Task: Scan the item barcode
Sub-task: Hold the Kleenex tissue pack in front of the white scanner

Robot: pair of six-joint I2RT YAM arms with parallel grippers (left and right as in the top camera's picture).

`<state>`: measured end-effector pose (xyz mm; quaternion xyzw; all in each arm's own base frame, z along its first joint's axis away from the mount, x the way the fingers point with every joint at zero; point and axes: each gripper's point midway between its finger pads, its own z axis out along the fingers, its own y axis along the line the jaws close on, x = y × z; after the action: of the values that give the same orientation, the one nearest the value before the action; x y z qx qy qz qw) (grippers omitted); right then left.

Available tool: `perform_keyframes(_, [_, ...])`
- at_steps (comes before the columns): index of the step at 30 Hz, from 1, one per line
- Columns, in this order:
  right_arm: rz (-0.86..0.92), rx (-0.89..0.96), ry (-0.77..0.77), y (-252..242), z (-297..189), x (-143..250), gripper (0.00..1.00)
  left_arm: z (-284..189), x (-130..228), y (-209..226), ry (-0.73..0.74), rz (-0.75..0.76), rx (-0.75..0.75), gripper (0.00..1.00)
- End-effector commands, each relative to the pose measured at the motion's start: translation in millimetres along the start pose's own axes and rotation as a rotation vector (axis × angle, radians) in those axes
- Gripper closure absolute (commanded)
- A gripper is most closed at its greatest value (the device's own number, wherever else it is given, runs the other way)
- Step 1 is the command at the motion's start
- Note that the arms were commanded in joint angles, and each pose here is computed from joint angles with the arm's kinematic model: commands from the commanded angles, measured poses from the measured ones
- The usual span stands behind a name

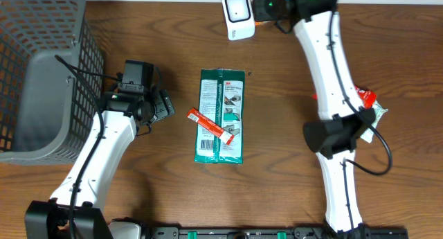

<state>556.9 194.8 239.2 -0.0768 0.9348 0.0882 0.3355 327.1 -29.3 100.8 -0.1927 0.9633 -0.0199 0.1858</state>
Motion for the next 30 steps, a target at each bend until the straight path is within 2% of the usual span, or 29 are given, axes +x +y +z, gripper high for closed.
perform_keyframes(1, [-0.042, 0.013, -0.036, 11.5, 29.0, -3.9, 0.99, -0.8, -4.0, 0.7, -0.008, -0.005, -0.006, 0.11])
perform_keyframes(12, [-0.098, 0.088, -0.111, 11.5, 128.3, 3.1, 0.99, -0.8, -3.9, 0.8, -0.008, -0.005, -0.006, 0.11])
perform_keyframes(19, [-0.099, 0.114, -0.138, 7.2, 143.6, 2.4, 0.99, -0.8, -4.0, 0.7, -0.008, -0.005, -0.006, 0.11])
perform_keyframes(30, [-0.101, 0.144, -0.168, 2.9, 142.0, -4.6, 0.99, -0.8, -4.0, 0.7, -0.008, -0.006, -0.006, 0.12])
